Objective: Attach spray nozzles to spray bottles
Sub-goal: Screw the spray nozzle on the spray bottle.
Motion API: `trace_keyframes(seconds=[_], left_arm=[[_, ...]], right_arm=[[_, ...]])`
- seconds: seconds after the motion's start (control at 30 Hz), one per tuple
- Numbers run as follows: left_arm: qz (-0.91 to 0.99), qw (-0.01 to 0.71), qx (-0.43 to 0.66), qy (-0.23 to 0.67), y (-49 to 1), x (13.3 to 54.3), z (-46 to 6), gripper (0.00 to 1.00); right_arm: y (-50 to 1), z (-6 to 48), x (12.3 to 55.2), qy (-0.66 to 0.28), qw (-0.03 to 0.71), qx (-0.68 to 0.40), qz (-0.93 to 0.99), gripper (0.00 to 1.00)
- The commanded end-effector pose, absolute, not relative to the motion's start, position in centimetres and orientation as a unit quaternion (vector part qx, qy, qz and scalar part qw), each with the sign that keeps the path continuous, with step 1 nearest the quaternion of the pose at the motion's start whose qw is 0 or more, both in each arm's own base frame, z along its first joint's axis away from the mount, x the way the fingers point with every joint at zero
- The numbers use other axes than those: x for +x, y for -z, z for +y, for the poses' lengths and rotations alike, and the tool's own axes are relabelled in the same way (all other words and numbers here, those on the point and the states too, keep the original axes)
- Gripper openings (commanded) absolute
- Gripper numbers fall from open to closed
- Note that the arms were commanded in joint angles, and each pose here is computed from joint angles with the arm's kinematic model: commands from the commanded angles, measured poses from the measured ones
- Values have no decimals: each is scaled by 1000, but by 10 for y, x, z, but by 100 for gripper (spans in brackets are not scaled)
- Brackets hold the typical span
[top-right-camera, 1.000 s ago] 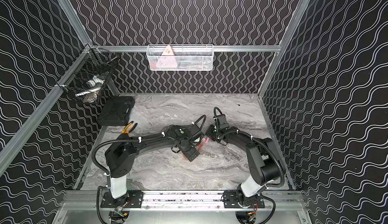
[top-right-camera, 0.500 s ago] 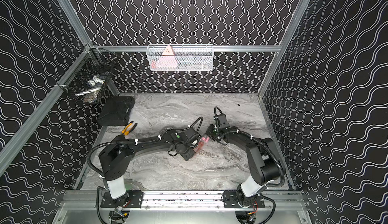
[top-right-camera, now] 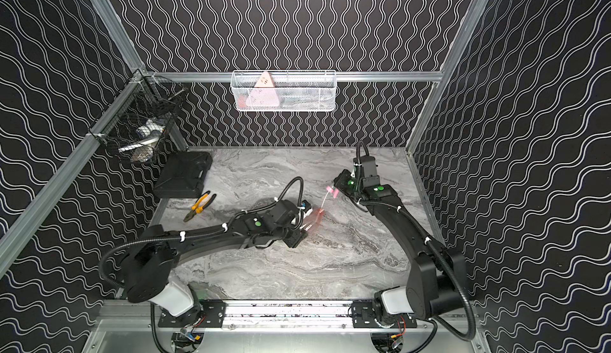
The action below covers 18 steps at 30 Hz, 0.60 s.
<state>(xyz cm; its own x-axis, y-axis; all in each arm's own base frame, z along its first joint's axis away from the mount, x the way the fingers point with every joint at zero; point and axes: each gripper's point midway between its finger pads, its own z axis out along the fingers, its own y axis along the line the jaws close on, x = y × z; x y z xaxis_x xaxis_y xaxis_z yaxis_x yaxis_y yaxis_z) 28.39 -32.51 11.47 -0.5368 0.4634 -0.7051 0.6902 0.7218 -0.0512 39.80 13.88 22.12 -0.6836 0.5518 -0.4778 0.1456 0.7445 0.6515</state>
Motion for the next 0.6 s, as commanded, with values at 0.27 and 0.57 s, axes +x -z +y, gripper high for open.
trace_keyframes(seconds=[0.27, 0.57], left_arm=[[732, 507, 251, 379, -207, 319, -349, 51], [717, 504, 253, 411, -206, 317, -351, 52]], right_arm=[[-272, 147, 378, -310, 368, 123, 868, 17], [-268, 179, 375, -307, 363, 63, 878, 18]])
